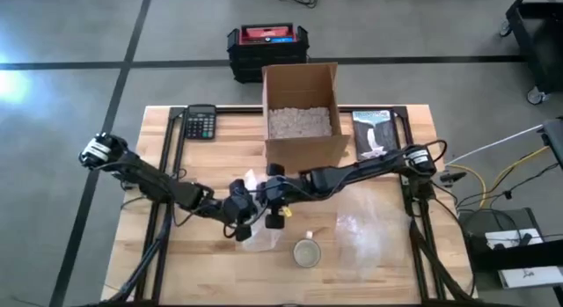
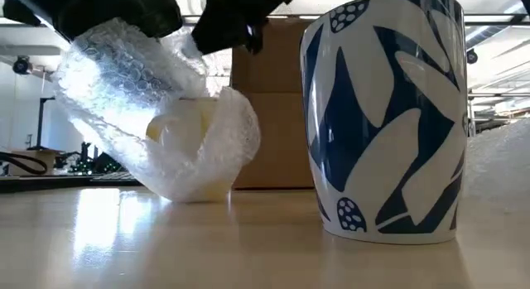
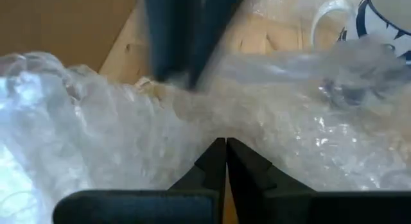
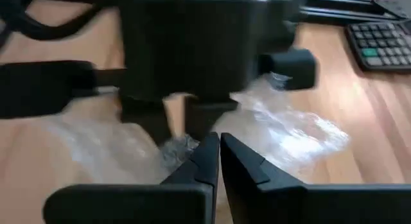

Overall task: Wrap mug
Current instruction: Wrap the yellow mug in bubble wrap

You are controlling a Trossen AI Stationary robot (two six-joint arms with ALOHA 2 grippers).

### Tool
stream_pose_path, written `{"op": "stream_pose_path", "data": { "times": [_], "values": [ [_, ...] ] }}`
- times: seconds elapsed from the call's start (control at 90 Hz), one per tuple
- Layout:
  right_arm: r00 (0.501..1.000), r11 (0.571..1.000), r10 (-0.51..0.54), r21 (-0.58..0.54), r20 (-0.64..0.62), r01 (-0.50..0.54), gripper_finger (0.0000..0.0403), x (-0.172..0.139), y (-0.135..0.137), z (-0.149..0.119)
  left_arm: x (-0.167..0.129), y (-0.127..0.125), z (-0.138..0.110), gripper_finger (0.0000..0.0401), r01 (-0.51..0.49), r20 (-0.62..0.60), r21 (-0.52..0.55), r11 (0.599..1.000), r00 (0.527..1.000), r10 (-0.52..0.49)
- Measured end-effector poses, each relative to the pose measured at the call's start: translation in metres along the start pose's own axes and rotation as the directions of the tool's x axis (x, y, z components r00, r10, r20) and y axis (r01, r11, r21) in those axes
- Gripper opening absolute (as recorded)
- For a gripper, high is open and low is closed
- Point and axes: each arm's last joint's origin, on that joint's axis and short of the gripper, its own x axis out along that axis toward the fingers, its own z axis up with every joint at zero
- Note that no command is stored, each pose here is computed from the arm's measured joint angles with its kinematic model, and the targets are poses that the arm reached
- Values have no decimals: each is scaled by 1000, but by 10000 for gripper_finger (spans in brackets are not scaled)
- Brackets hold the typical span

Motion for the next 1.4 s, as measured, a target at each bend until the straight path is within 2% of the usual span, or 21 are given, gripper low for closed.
{"op": "stream_pose_path", "data": {
  "times": [0.211,0.367,0.489,0.544,0.656,0.744,0.867,0.933,1.1,1.244,1.4],
  "values": [
    [990,999,-12,37,-138,17,2,39,1,-36,-1,-1,4,1,3,5,-11,1000,1000,-3],
    [989,999,-13,48,-150,20,2,52,3,-43,-10,-7,19,4,40,-61,5,999,997,-39],
    [987,999,-15,48,-157,23,2,54,2,-45,-32,-17,42,1,65,-137,40,997,989,-59],
    [988,999,-15,48,-157,23,2,53,2,-44,-42,-20,48,1,33,-179,83,996,984,-18],
    [988,999,-15,46,-157,22,2,52,2,-44,-58,-18,50,1,-131,-201,172,976,966,165],
    [987,999,-16,42,-158,23,2,52,2,-44,-61,-11,45,1,-265,-173,198,944,938,300],
    [987,999,-15,41,-159,22,2,52,2,-44,-52,-7,37,0,-354,-78,192,915,924,374],
    [987,999,-16,40,-158,22,2,52,2,-44,-44,-7,34,0,-339,-37,178,924,936,350],
    [987,999,-15,39,-159,21,2,52,2,-44,-15,-7,15,0,-136,-28,110,985,990,140],
    [988,999,-16,41,-154,22,2,50,1,-43,-1,-1,-1,0,-147,-11,62,987,989,148],
    [985,1000,-15,23,-174,19,2,31,0,-32,1,0,-3,0,-157,-19,71,985,987,159]
  ]
}}
